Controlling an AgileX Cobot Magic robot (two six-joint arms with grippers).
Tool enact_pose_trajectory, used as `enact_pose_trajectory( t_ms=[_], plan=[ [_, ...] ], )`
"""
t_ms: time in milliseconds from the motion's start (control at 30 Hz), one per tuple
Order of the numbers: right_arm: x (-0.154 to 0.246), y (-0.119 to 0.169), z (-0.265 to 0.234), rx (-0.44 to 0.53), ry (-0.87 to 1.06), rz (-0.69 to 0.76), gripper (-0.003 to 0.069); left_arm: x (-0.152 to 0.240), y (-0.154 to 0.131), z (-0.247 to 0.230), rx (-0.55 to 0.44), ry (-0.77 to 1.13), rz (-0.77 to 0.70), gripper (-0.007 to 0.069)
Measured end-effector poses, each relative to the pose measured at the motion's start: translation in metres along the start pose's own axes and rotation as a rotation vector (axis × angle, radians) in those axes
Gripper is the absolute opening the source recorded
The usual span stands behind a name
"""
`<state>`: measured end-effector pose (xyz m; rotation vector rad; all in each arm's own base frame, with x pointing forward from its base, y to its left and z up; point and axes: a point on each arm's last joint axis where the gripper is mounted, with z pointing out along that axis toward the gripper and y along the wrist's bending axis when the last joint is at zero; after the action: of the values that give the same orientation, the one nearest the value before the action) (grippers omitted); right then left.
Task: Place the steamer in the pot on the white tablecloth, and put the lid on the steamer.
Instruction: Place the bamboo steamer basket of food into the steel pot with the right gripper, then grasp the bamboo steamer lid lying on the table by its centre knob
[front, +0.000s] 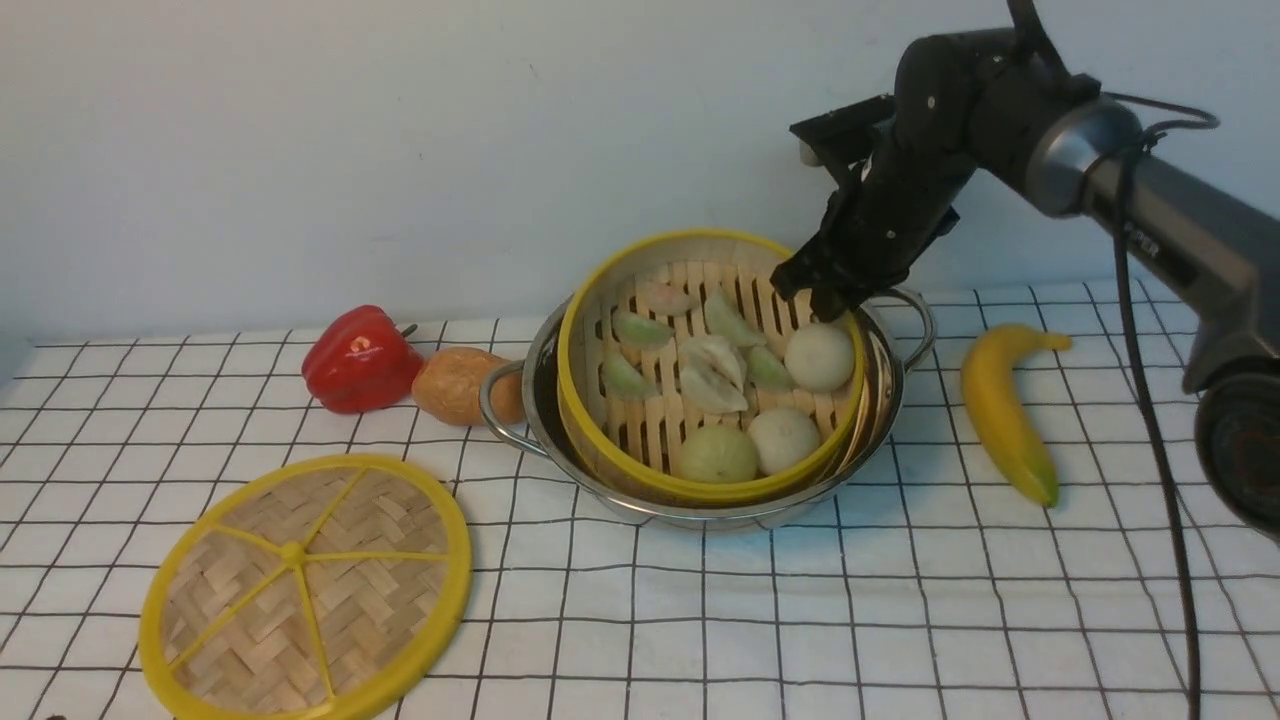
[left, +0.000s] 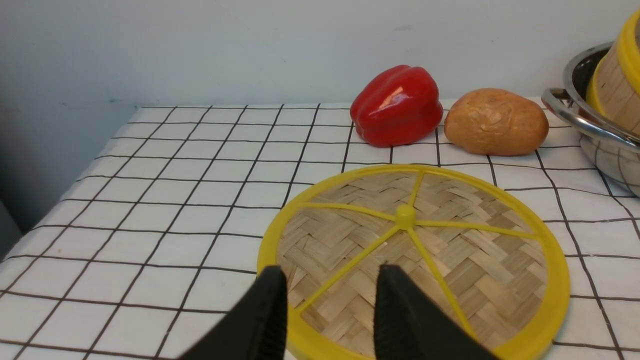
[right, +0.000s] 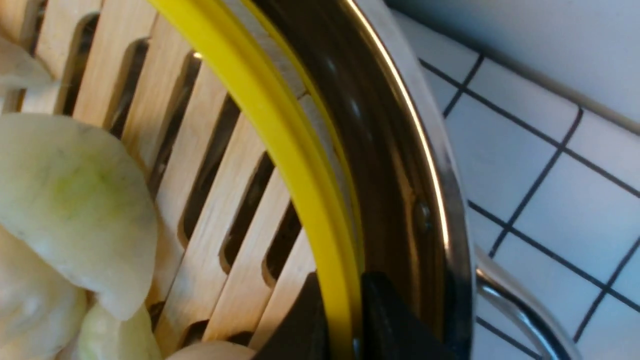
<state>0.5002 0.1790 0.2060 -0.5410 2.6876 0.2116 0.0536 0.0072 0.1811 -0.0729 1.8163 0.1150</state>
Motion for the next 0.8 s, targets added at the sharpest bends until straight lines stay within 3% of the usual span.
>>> enact_pose_trajectory(
  t_ms=[100, 333, 367, 467, 667, 733, 800],
  plan=[
    [0.000, 0.000, 0.000, -0.003, -0.002, 0.002, 0.0105, 0.000, 0.000, 0.000, 0.000, 0.000, 0.000, 0.0243],
    [-0.002, 0.004, -0.002, -0.041, -0.019, -0.026, 0.0347, 0.000, 0.000, 0.000, 0.000, 0.000, 0.000, 0.0243],
    [-0.003, 0.005, -0.005, -0.047, -0.025, -0.024, 0.0417, 0.000, 0.000, 0.000, 0.000, 0.000, 0.000, 0.0243],
    [-0.006, 0.005, -0.013, -0.046, -0.048, -0.026, 0.0470, 0.000, 0.000, 0.000, 0.000, 0.000, 0.000, 0.0243],
    [-0.032, 0.009, -0.076, -0.032, -0.241, 0.022, 0.0454, 0.000, 0.000, 0.000, 0.000, 0.000, 0.000, 0.0243],
    [-0.041, 0.010, -0.112, -0.013, -0.348, 0.047, 0.0388, 0.000, 0.000, 0.000, 0.000, 0.000, 0.000, 0.0243],
    [-0.047, 0.011, -0.153, 0.014, -0.458, 0.070, 0.0267, 0.000, 0.000, 0.000, 0.000, 0.000, 0.000, 0.0243]
  ],
)
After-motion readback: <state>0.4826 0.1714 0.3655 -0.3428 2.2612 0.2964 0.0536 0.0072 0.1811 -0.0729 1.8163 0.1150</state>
